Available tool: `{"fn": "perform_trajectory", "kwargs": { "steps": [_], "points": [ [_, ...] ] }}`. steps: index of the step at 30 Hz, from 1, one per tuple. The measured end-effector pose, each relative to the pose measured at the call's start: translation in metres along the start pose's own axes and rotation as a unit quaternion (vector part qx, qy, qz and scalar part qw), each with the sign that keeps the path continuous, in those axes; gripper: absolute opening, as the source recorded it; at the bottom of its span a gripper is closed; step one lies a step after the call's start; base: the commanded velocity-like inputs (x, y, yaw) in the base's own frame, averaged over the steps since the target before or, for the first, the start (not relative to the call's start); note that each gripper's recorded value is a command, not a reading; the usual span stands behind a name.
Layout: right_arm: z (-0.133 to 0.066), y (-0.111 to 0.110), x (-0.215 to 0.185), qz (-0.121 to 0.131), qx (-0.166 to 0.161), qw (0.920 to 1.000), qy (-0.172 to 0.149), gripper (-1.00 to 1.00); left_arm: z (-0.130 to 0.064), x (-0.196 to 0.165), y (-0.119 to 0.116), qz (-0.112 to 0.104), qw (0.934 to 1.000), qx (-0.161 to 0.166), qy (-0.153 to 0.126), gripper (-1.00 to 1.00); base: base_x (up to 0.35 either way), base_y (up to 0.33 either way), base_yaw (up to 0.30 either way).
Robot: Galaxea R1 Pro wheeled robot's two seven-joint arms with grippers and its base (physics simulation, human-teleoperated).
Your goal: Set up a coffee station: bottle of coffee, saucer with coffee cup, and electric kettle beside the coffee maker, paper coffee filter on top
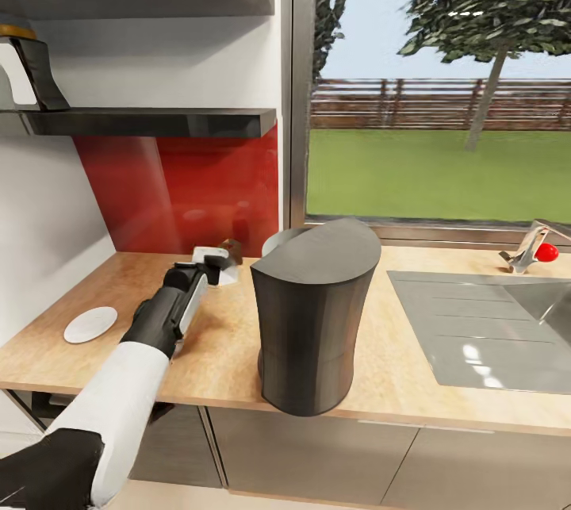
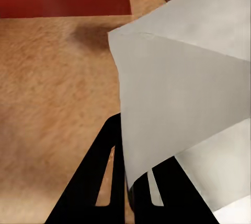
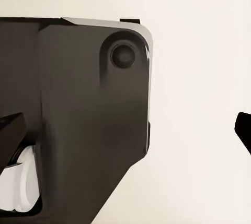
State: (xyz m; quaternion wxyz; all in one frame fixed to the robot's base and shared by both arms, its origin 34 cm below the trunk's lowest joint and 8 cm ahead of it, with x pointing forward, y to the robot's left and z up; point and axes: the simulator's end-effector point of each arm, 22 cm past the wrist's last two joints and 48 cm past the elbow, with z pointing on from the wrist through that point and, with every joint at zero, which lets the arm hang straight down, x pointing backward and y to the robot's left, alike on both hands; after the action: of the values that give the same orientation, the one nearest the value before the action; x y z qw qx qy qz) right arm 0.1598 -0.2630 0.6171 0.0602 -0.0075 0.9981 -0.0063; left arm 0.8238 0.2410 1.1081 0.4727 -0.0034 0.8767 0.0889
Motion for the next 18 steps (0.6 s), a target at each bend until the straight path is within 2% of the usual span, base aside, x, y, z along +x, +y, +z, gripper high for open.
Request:
{"fn": "perform_trajectory", "kwargs": {
  "steps": [10, 18],
  "points": [
    [0.000, 0.001, 0.000, 0.000, -0.001, 1.0000, -0.001, 1.00, -0.022, -0.070, 0.046, -0.054, 0.9979, -0.010, 0.034, -1.00, 0.000, 0.000, 0.000],
    [0.000, 0.002, -0.001, 0.000, -0.001, 1.0000, -0.001, 1.00, -0.039, -0.120, 0.060, -0.103, 0.9946, 0.007, 0.014, -1.00, 0.000, 0.000, 0.000]
  ]
}}
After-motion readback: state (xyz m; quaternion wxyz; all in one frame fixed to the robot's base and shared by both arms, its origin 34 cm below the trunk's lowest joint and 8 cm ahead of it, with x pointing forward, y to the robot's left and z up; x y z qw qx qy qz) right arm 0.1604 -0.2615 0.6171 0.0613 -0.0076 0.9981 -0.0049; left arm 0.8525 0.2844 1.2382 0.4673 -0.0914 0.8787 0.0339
